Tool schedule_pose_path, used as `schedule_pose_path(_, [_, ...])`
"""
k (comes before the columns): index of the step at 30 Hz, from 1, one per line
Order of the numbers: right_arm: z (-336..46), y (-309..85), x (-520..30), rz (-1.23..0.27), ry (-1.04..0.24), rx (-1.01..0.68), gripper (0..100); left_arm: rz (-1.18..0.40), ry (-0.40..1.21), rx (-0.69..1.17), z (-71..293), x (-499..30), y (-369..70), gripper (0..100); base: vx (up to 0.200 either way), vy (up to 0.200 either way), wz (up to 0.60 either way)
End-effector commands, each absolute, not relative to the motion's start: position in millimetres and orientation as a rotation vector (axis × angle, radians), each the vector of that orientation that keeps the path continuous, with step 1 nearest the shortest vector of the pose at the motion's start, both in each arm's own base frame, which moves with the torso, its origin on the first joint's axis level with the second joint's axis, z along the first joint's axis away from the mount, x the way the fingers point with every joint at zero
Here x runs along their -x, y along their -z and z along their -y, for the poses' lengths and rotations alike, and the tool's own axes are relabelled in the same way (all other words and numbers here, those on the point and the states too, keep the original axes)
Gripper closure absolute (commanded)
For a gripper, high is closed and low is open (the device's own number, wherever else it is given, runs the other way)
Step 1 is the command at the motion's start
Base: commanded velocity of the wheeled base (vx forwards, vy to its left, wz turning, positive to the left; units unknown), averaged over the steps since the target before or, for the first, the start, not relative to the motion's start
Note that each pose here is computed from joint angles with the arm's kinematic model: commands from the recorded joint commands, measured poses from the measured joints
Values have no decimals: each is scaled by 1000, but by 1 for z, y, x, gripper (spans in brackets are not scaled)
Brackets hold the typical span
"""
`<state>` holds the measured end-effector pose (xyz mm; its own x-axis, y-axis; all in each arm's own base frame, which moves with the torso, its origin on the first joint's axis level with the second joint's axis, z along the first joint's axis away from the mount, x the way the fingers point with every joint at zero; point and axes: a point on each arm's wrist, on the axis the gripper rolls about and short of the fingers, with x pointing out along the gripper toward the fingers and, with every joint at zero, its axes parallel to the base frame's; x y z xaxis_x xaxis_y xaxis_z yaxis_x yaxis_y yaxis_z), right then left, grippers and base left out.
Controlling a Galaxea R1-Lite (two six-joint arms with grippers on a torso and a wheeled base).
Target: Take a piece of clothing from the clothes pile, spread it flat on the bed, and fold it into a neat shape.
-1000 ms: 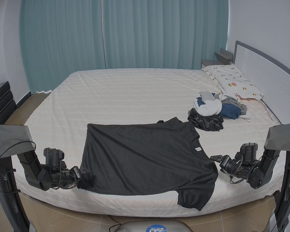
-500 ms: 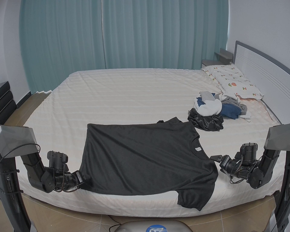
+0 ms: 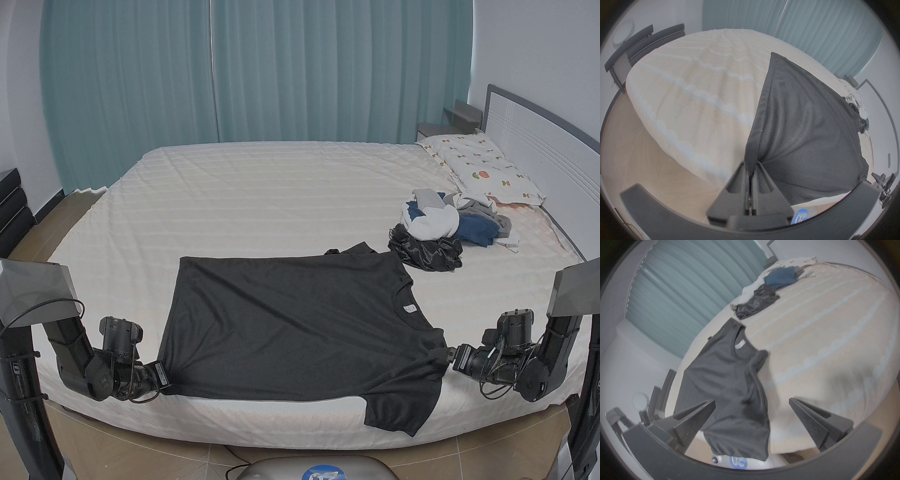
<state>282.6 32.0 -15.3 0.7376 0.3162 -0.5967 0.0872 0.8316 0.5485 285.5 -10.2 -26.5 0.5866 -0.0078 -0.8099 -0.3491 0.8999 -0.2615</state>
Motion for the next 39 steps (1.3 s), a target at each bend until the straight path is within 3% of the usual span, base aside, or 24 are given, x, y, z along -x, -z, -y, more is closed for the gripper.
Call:
schedule_pose_path(1, [-37,21,-269,-807,-185,-564,0,-922,-210,414,10,-284,23,100,0,0,0])
schedule_pose_path(14, [-49,41,-268,-843,-240,-503,0,-922,-212,419,9,-286,24,100,0,0,0])
schedule_pose_path(15, [-50,45,-267,-846,-245,-490,100,-923,-210,420,9,-286,24,100,0,0,0])
schedule_pose_path(26, [-46,53,-245,-880,-278,-368,100,-918,-215,423,7,-287,23,100,0,0,0])
schedule_pose_path(39, [-52,45,-223,-936,-323,-338,100,-924,-227,376,-4,-281,12,100,0,0,0])
